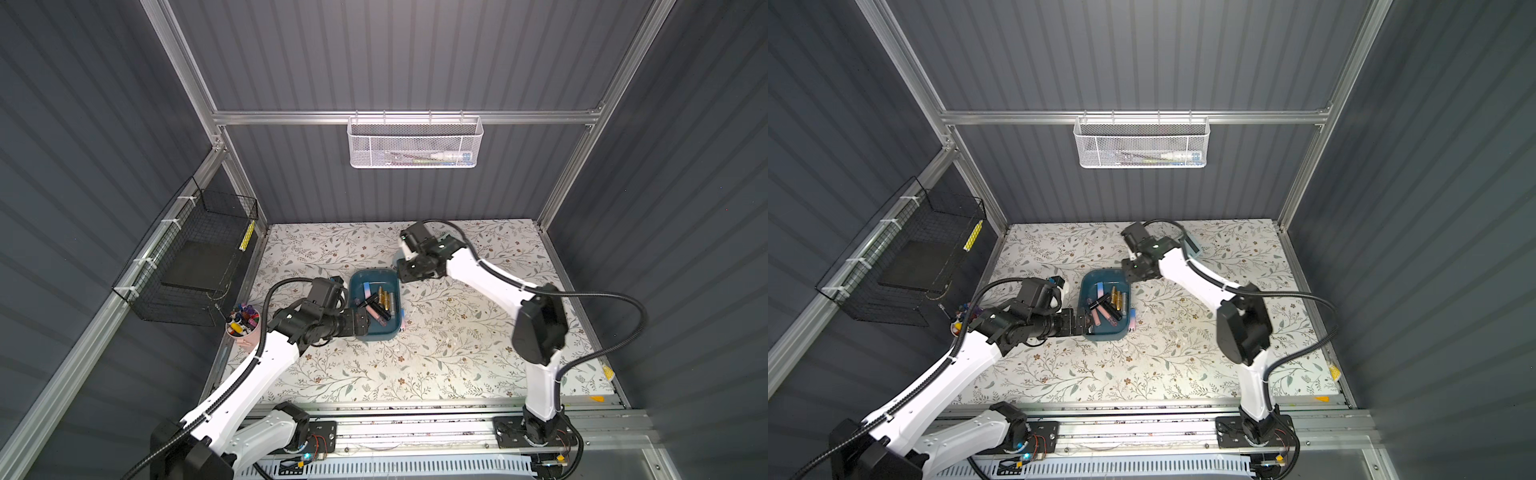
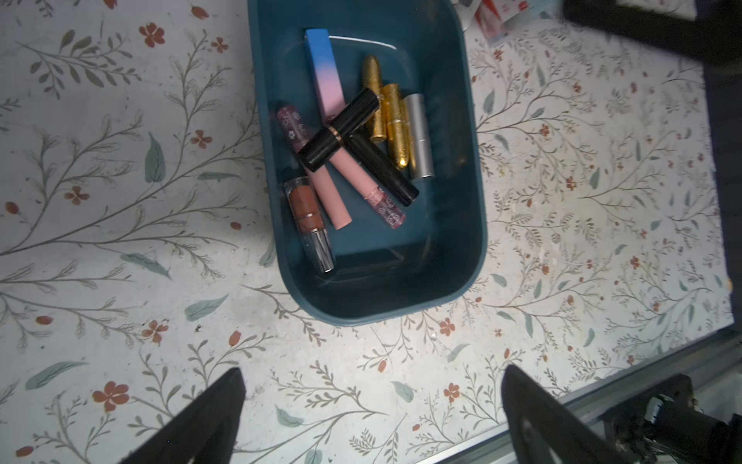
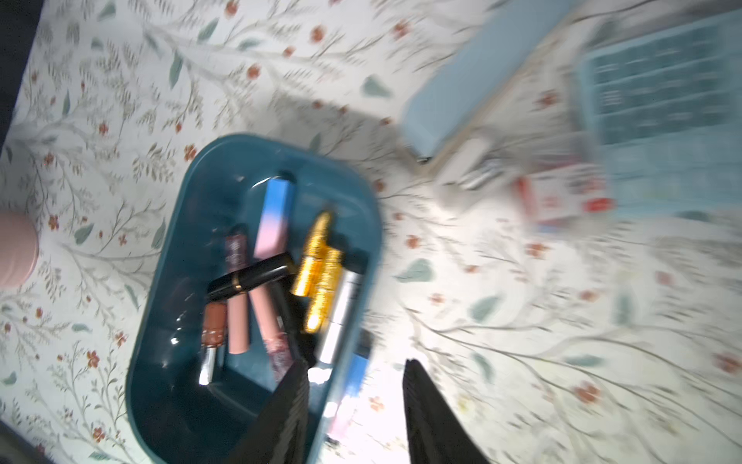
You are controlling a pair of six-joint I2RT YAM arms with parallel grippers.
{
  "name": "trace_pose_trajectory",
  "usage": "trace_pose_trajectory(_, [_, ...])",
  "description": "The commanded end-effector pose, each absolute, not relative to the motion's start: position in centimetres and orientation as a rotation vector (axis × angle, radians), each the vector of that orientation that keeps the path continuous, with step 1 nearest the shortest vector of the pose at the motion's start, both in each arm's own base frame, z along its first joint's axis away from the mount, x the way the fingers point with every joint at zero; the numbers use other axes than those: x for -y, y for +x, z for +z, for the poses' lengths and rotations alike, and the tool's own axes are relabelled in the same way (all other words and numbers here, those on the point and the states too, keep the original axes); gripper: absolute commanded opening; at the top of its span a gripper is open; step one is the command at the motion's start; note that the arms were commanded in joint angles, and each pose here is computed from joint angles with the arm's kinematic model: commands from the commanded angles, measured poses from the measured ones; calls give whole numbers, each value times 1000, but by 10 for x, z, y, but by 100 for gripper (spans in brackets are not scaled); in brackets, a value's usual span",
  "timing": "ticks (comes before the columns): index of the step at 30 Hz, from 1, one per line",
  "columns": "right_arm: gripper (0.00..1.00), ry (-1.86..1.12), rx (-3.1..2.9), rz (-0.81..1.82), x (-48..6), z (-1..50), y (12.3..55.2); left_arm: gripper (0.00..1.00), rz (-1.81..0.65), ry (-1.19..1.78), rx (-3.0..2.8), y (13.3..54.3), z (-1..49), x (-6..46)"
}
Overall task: Put the lipstick into the storage box
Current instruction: Place the lipstick in the storage box, then move the storage box to the center of the board.
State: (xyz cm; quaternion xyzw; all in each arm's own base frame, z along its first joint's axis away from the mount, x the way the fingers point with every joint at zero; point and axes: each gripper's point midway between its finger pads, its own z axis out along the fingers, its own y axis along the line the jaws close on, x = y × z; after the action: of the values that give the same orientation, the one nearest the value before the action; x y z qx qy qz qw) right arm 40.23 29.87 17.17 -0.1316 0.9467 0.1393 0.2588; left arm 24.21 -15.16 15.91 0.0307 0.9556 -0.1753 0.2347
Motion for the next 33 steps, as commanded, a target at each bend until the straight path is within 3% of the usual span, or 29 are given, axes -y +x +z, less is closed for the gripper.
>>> trace_pose_trajectory(1, [42,-225,-2568,260,-232,171,396,100,-362,26,-2623,258,163,140])
trace_pose_trajectory(9, [41,-147,-2579,268,-180,156,342,95,-301,34,-2680,292,135,156])
trace_pose_trajectory(15, [37,-145,-2567,310,-173,149,322,71,-283,-32,-2684,305,126,158])
trace_pose_trajectory(27, [36,-174,-2566,381,-180,141,317,70,-100,-37,-2768,320,85,150])
trace_pose_trajectory(30, [37,-174,-2562,376,-180,140,319,63,-88,-38,-2775,323,80,149])
trace_pose_trajectory(33, [36,-181,-2571,375,-181,138,319,49,-95,-60,-2767,327,78,144])
